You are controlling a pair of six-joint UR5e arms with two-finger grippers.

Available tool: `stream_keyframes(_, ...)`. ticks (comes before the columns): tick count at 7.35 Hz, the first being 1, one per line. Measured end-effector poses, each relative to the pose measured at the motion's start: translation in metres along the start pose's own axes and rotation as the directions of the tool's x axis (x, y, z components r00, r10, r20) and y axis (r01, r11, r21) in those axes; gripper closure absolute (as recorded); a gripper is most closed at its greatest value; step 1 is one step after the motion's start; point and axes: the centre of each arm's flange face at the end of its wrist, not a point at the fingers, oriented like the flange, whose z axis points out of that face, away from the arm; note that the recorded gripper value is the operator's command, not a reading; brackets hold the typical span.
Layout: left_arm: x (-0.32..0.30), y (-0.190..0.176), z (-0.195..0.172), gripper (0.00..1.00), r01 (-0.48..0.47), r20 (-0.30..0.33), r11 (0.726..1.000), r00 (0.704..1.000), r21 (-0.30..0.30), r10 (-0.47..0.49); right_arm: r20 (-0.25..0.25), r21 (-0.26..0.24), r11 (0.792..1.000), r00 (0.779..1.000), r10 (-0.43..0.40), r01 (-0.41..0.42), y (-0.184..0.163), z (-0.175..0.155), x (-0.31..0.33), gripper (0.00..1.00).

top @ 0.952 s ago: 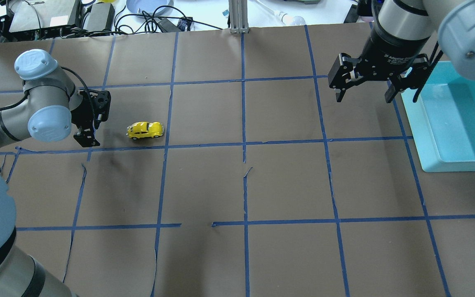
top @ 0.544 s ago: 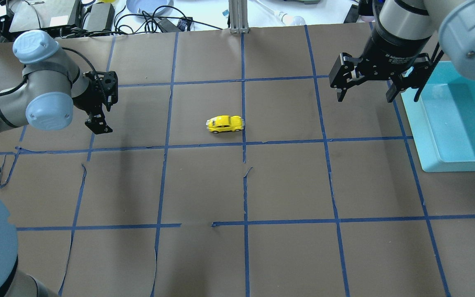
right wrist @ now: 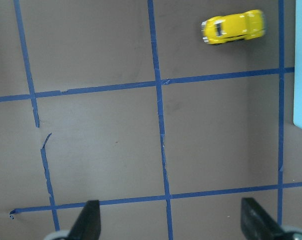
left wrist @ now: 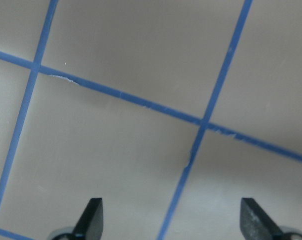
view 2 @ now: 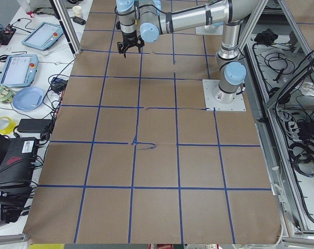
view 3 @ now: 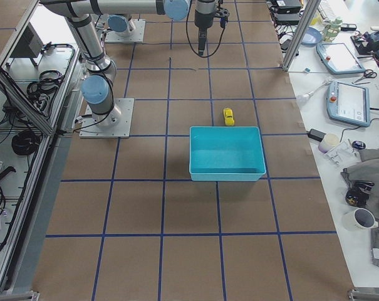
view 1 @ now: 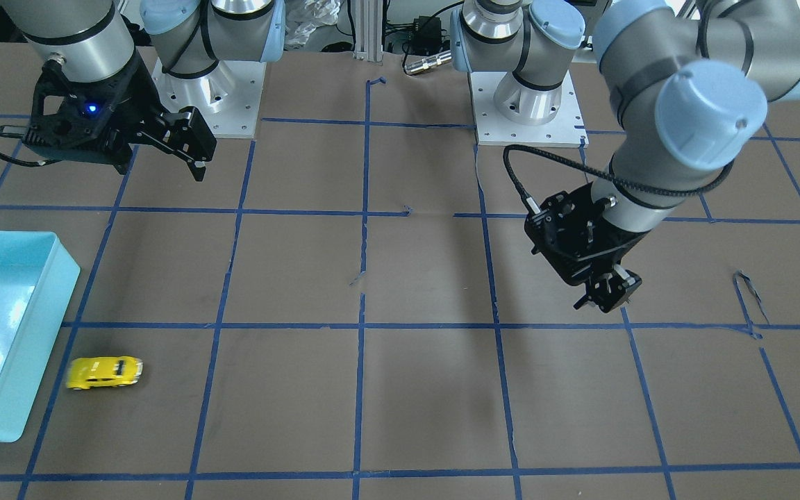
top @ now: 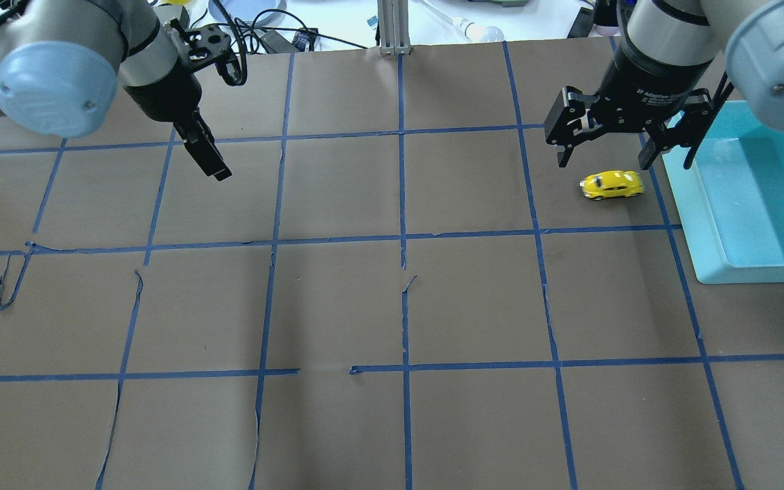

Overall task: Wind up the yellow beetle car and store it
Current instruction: 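Raise the left gripper away while the car rolls toward the bin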

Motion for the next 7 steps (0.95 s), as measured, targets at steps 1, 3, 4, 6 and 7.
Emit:
stream_keyframes(1,0.018,-0.003,-0.03,0.0,0.168,0.015,0.986,0.986,0.013,-0.168,0.0,0.001,1.0,1.0,0.0,0.0,-0.001,0.001,0.001,0.0)
stream_keyframes(3,0.042,0.001,-0.064,0.0,0.495,0.029,0.867,0.867,0.054,-0.497,-0.013,-0.006,1.0,1.0,-0.006,0.006,-0.006,0.005,0.004,0.0)
stream_keyframes(4,0.052,0.005,-0.076,0.0,0.615,0.025,0.787,0.787,0.06,-0.617,-0.052,-0.02,1.0,0.999,-0.002,0.001,-0.015,0.015,0.01,0.0)
stream_keyframes(6,0.065,0.018,-0.086,0.0,0.727,0.032,0.685,0.685,0.038,-0.728,-0.132,-0.011,1.0,0.991,-0.019,0.018,-0.043,0.038,0.023,0.0)
stream_keyframes(7,0.069,0.022,-0.087,0.0,0.766,0.036,0.642,0.641,0.032,-0.767,-0.15,0.009,0.997,0.986,-0.075,0.077,-0.057,0.046,0.027,0.0)
